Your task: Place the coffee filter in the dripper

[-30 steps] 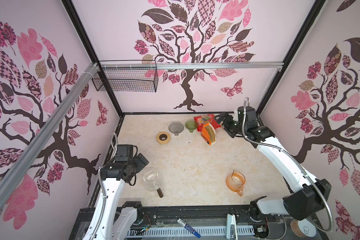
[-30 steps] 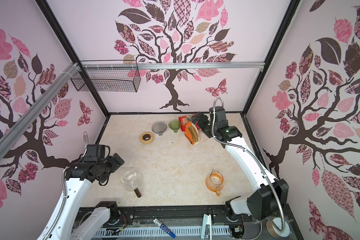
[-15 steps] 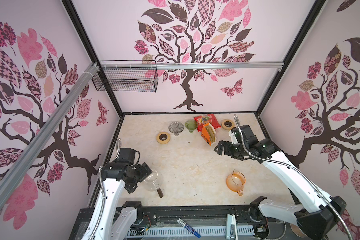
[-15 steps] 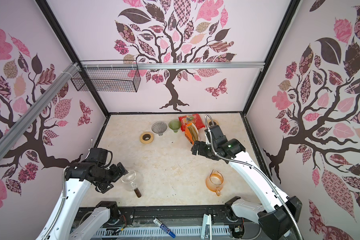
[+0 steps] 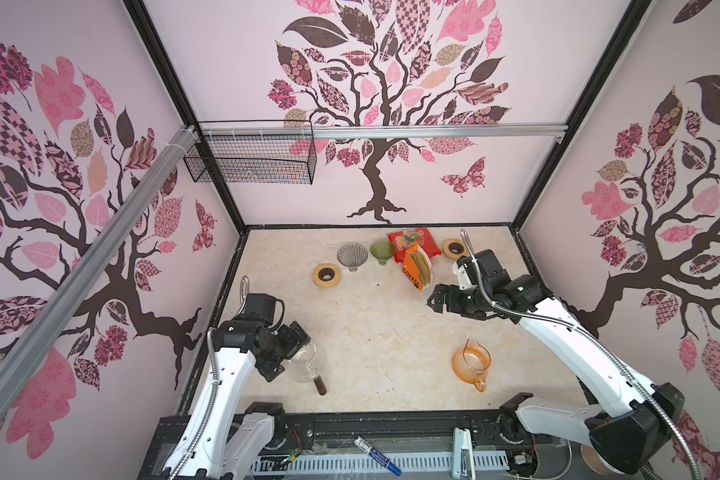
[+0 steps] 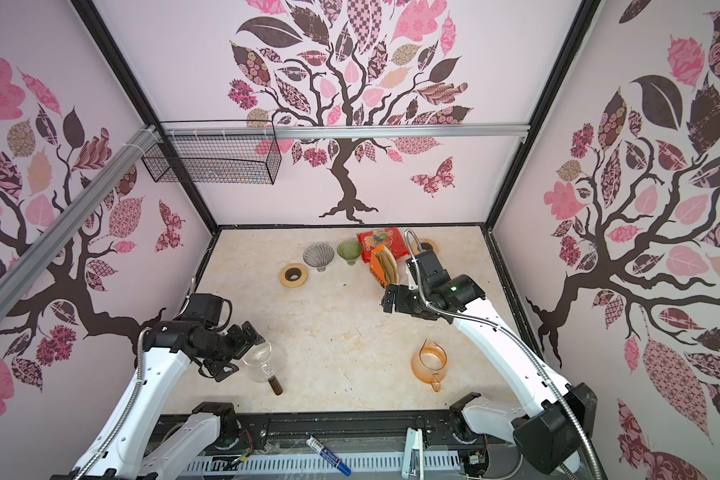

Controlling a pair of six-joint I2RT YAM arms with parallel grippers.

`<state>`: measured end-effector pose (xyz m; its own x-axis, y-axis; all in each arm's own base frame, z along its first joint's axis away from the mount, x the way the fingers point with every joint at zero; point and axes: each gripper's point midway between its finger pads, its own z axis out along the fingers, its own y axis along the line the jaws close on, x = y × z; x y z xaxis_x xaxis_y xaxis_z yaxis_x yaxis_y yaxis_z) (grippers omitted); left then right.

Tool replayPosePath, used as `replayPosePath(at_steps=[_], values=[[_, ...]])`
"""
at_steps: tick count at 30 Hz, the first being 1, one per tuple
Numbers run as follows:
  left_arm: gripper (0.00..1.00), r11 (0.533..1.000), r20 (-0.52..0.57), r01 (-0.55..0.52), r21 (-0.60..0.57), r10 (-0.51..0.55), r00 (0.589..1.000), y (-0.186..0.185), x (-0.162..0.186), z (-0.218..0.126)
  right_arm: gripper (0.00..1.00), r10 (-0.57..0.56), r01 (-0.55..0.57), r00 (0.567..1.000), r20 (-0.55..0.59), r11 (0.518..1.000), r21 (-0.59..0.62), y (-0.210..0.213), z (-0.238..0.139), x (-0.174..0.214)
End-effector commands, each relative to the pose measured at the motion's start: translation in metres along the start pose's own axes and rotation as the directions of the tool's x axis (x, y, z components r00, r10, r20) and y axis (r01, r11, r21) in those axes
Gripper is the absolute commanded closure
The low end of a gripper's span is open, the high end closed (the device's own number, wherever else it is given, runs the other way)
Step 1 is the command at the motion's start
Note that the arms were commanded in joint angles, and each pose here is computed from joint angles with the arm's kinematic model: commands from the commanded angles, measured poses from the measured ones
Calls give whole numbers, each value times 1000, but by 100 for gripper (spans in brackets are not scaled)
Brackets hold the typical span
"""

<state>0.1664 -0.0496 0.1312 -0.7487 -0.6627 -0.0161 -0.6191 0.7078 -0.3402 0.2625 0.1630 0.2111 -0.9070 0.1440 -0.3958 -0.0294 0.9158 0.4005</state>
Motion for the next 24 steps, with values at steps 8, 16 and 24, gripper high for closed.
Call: replayPosePath(at_steps=[8, 16, 24], values=[[3, 999, 0, 46, 16, -46, 999, 3, -2, 23, 0, -34, 34, 999, -3, 997, -64, 17, -2, -4], [3, 995, -2, 80, 55, -80, 997, 2, 0, 33, 0, -40, 39, 999, -5, 996, -80, 17, -1, -1], [3, 992, -9, 94, 80, -94, 996, -2, -1, 39, 0, -48, 47, 999, -4, 994, -95, 19, -1, 2]])
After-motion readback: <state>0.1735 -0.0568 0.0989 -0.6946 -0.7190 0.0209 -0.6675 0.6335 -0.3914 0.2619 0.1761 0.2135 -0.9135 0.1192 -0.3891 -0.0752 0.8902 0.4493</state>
